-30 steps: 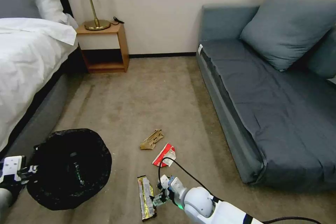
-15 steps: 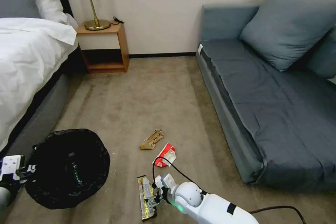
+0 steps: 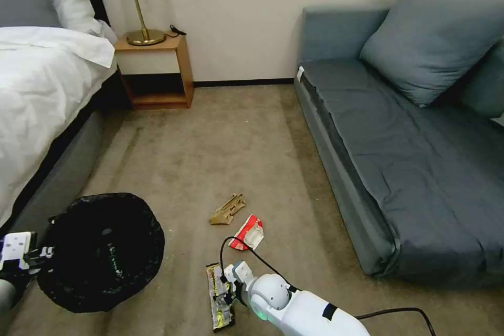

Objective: Pick up the trash bin, then pick up the garbage on the floor and place it into the trash bin.

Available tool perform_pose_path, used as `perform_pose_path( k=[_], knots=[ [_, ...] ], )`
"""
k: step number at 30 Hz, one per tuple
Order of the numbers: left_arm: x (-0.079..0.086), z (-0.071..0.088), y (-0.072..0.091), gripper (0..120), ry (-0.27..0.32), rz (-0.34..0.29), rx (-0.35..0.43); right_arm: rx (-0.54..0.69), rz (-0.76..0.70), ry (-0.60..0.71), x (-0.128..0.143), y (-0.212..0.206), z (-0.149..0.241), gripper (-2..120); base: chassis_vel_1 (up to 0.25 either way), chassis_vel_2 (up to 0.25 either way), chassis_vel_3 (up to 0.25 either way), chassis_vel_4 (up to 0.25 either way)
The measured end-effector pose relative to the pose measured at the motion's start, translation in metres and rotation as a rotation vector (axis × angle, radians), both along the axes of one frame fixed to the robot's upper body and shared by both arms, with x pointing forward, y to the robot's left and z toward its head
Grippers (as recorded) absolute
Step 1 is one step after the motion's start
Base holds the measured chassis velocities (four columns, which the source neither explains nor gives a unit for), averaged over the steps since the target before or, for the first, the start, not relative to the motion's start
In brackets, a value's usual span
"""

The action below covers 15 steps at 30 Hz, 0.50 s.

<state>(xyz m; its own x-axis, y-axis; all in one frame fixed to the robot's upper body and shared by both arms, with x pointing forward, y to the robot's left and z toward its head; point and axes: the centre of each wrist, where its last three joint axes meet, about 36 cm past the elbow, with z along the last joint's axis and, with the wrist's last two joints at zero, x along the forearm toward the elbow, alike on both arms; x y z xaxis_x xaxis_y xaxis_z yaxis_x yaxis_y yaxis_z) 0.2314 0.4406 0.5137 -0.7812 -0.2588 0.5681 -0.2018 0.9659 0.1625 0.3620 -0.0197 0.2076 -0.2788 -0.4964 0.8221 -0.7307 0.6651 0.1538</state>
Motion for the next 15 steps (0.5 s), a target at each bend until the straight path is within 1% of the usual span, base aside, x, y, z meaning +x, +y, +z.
perform_pose_path(
  k=[2, 3, 4, 5, 6, 8, 9, 10, 11, 12, 14, 15],
  knots=[
    [0.0001, -0.0007, 0.0002, 2, 0.002, 0.001, 0.0, -0.003, 0.003, -0.003, -0.0012, 0.0005, -0.0015, 56, 0.0, 0.0, 0.0, 0.0],
    [0.0001, -0.001, 0.0005, 2, 0.003, 0.003, 0.001, -0.006, 0.005, -0.007, -0.0023, 0.0008, -0.0023, 50, 0.0, 0.0, 0.0, 0.0],
    [0.0001, -0.001, 0.0005, 2, 0.003, 0.003, 0.001, -0.006, 0.005, -0.007, -0.0023, 0.0008, -0.0023, 50, 0.0, 0.0, 0.0, 0.0],
    [0.0001, -0.001, 0.0005, 2, 0.003, 0.003, 0.001, -0.007, 0.008, -0.01, -0.003, 0.0012, -0.0025, 46, 0.0, 0.0, 0.0, 0.0],
    [0.0, -0.0008, 0.0008, 2, 0.003, 0.003, 0.002, -0.006, 0.015, -0.014, -0.0048, 0.0019, -0.0027, 39, 0.0, 0.0, 0.0, 0.0],
    [-0.0002, -0.0002, 0.0014, 2, 0.003, 0.005, 0.005, -0.004, 0.022, -0.017, -0.0058, 0.0013, -0.002, 33, 0.0, 0.0, 0.0, 0.0],
    [-0.0004, 0.0001, 0.0017, 2, 0.003, 0.005, 0.006, -0.002, 0.03, -0.019, -0.0075, 0.0003, -0.0015, 26, 0.0, 0.0, 0.0, 0.0],
    [-0.0004, 0.0001, 0.0017, 2, 0.003, 0.005, 0.006, -0.002, 0.03, -0.019, -0.0075, 0.0003, -0.0015, 26, 0.0, 0.0, 0.0, 0.0],
    [-0.0005, 0.0003, 0.0019, 2, 0.003, 0.006, 0.006, -0.003, 0.033, -0.024, -0.0072, -0.0012, -0.0008, 21, 0.0, 0.0, 0.0, 0.0],
    [-0.0005, 0.0003, 0.0019, 2, 0.003, 0.006, 0.007, -0.004, 0.034, -0.026, -0.007, -0.0017, -0.0006, 19, 0.0, 0.0, 0.0, 0.0],
    [-0.0002, -0.0002, 0.0023, 2, 0.003, 0.007, 0.006, -0.007, 0.038, -0.041, -0.006, -0.0035, 0.0003, 10, 0.0, 0.0, 0.0, 0.0],
    [-0.0002, -0.0002, 0.0023, 2, 0.003, 0.007, 0.006, -0.007, 0.038, -0.041, -0.006, -0.0035, 0.0003, 10, 0.0, 0.0, 0.0, 0.0]
  ],
)
